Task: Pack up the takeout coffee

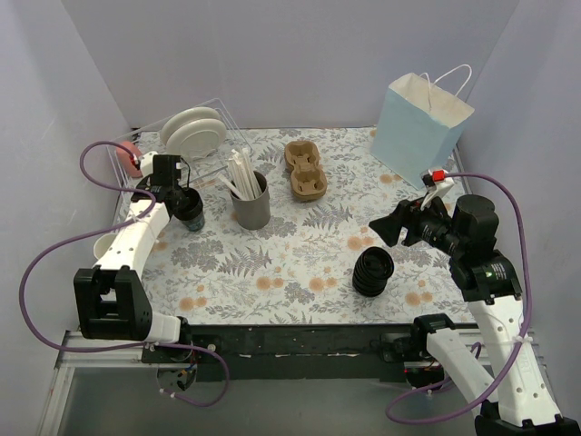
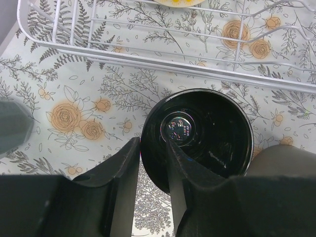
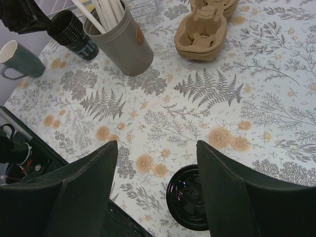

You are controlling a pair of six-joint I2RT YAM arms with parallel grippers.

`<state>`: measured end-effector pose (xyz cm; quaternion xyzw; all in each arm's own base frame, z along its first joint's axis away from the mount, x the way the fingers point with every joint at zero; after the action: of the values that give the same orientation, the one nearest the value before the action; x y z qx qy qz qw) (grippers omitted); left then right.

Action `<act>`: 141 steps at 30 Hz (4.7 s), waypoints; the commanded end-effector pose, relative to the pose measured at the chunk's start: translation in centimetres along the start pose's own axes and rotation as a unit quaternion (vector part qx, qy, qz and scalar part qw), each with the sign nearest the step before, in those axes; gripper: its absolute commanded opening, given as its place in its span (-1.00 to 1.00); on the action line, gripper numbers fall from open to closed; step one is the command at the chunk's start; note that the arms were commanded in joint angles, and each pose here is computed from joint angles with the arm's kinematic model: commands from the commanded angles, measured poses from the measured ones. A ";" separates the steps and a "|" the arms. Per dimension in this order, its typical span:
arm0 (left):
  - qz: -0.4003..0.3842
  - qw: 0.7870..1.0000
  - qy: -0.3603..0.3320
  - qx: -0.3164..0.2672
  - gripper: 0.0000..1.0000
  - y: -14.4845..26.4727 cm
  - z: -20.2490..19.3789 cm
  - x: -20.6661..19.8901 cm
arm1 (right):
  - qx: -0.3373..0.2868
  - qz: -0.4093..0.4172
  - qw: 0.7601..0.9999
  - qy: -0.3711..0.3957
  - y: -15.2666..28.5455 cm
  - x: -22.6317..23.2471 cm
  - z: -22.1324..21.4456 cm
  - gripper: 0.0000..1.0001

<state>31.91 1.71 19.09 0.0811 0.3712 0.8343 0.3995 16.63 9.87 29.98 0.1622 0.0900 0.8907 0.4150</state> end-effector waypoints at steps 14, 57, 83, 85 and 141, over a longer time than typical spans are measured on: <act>0.004 1.000 -0.007 0.007 -0.53 -0.3 -0.3 0.2 | -0.010 -0.007 1.000 0.016 0.2 -0.1 0.5 0.45; 0.004 1.000 -0.021 0.009 -0.53 0.2 0.7 -0.2 | -0.006 -0.011 1.000 0.019 0.2 -0.2 0.4 0.45; -0.016 1.000 -0.016 0.004 -1.00 1.8 2.3 -0.9 | -0.002 -0.010 1.000 0.020 0.1 -0.2 0.4 0.45; -0.020 1.000 -0.013 0.002 -1.00 2.0 2.6 -1.1 | -0.003 -0.010 1.000 0.019 0.1 -0.3 0.5 0.45; 0.000 0.999 -0.030 0.033 -0.70 0.4 0.8 -0.8 | -0.002 -0.012 1.000 0.024 0.5 -0.1 0.7 0.47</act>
<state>31.87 1.28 19.16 0.1268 0.3946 0.8164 0.4022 16.40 9.46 29.23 0.1656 0.1121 0.8839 0.4227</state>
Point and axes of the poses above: each gripper's point midway between its finger pads, its own y axis back along the fingers, its own x axis along the line the jaws close on, z = x × y, the point moved 6 cm from there along y, back along the fingers, and after that the axes turned 9 degrees about y, right-handed, at the moved point
